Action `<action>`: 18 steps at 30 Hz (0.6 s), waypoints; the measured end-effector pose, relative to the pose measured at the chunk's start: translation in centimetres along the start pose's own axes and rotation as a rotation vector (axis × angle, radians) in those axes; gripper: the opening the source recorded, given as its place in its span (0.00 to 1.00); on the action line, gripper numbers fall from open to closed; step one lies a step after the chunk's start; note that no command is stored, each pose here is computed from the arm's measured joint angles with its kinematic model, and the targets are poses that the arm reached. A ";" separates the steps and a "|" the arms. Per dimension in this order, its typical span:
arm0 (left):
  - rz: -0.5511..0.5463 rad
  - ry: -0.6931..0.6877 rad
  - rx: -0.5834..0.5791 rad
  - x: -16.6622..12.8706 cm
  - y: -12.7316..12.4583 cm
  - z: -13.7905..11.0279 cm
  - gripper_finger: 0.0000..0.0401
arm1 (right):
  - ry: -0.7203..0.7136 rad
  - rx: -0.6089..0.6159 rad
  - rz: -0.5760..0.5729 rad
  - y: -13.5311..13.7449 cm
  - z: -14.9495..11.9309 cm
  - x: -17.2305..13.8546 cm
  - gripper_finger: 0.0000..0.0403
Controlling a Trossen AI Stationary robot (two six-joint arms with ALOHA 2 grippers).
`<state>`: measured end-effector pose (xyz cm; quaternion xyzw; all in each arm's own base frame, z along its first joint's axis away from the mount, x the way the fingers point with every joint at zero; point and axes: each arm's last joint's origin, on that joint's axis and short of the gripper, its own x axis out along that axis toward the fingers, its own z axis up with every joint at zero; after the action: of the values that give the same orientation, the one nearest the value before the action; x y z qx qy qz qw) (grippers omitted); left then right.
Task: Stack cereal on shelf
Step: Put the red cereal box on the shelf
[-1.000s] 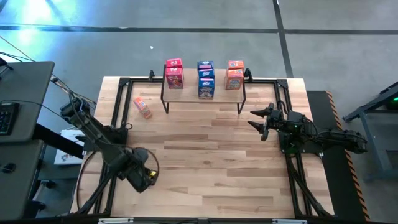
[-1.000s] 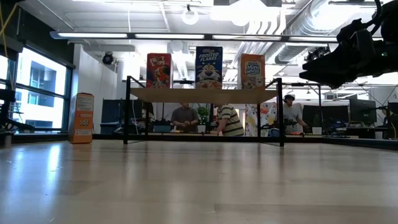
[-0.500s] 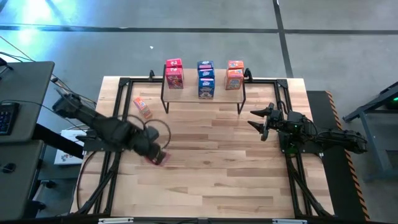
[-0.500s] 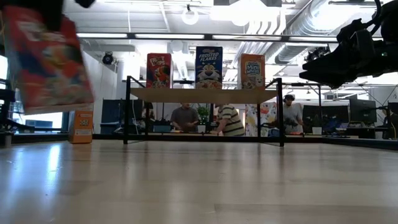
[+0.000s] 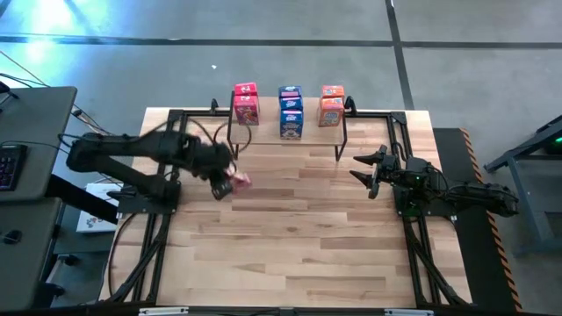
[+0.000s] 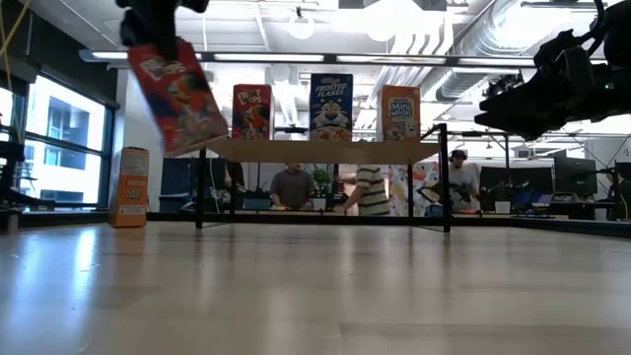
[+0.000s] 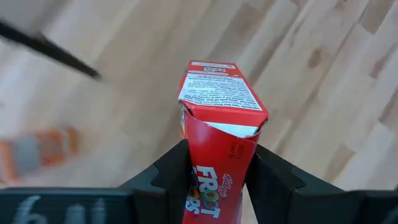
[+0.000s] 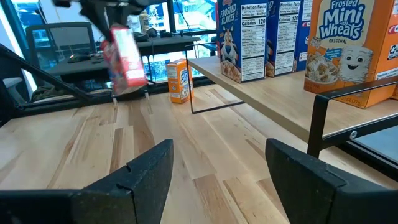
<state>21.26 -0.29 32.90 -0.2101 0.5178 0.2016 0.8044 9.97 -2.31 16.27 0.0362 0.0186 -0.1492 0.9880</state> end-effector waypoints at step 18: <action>0.121 -0.180 0.328 -5.7 5.7 6.1 0.32 | 0.000 0.000 0.000 0.0 0.0 0.0 0.62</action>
<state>20.53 7.15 39.72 -0.0257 0.4814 0.1805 0.8573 9.97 -2.31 16.27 0.0362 0.0185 -0.1492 0.9880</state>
